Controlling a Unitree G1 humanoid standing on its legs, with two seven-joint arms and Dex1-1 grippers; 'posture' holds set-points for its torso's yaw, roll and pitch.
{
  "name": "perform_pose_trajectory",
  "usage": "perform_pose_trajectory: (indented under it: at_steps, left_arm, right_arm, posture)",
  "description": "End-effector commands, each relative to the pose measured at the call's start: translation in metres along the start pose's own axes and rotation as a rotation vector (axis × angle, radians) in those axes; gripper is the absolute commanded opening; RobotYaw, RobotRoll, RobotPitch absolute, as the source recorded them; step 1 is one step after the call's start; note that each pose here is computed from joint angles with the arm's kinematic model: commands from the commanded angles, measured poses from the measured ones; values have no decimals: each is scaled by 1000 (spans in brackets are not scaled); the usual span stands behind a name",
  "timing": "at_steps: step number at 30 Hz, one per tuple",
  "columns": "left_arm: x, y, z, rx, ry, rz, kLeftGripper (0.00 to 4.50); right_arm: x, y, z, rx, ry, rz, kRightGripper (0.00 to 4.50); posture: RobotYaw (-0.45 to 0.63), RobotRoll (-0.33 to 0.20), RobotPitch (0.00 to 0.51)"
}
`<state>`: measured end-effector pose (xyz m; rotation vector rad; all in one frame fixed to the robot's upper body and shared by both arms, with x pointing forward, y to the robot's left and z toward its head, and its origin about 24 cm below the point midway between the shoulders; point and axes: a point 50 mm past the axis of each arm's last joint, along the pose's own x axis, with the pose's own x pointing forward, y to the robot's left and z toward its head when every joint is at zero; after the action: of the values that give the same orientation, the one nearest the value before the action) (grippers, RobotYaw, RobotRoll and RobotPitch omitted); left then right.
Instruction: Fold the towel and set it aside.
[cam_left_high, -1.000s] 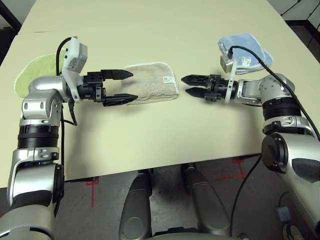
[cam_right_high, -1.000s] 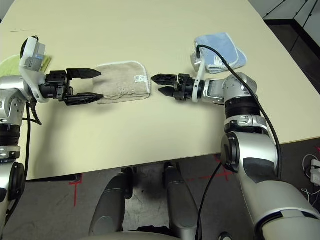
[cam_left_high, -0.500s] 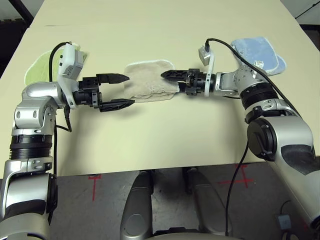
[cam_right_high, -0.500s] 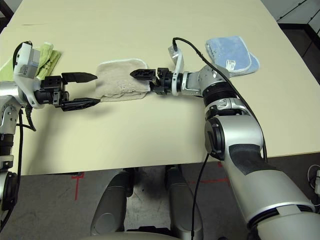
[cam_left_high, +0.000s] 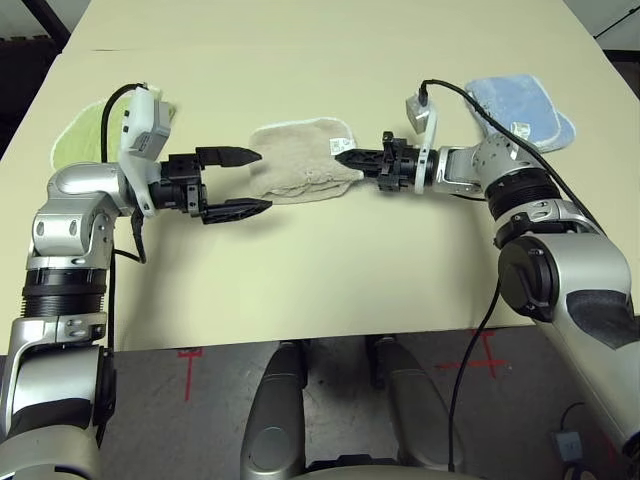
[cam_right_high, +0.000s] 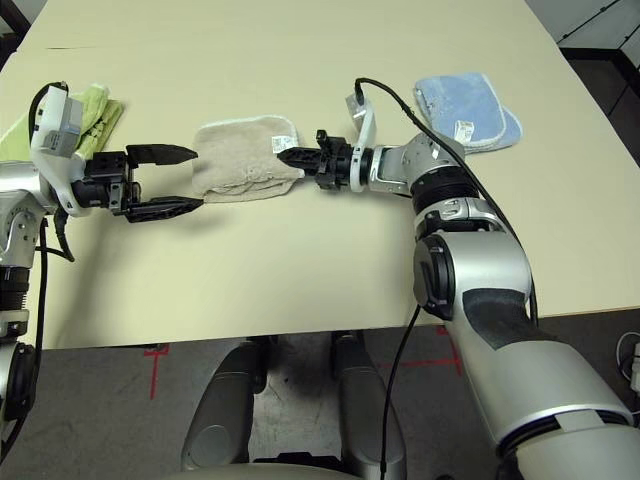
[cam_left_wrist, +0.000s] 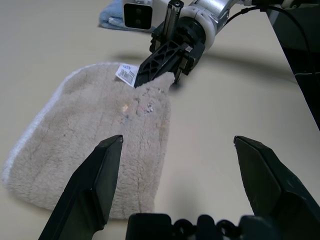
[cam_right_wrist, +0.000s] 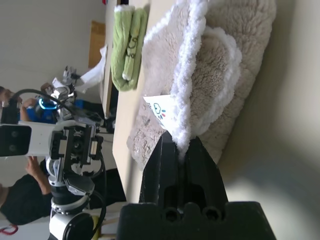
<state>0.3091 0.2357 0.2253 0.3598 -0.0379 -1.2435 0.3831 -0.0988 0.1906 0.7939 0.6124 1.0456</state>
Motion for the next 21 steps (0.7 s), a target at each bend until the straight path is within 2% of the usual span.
perform_pose_trajectory:
  at_steps: [1, 9, 13, 17, 21]
  left_arm:
    - [3, 0, -2, -4, 6, -29, 4500]
    - [9, 4, -2, -8, 7, -37, 4500]
    - [17, 8, -1, -19, -10, -14, 4500]
    - [22, 14, -1, -46, -72, 54, 4500]
    - [28, 17, -5, 24, -96, 92, 4500]
  right_arm:
    - [-11, 2, 10, -50, -79, 31, 15]
    - [-37, 24, 50, -248, -361, 67, 15]
    - [-58, 33, 76, -373, -603, 21, 15]
    - [-78, 37, 92, -488, -776, -37, 15]
    - [-99, 37, 101, -608, -899, -117, 15]
  posture:
    - [120, 0, 297]
    - [81, 0, 275]
    - [56, 0, 268]
    - [38, 0, 265]
    - [13, 0, 262]
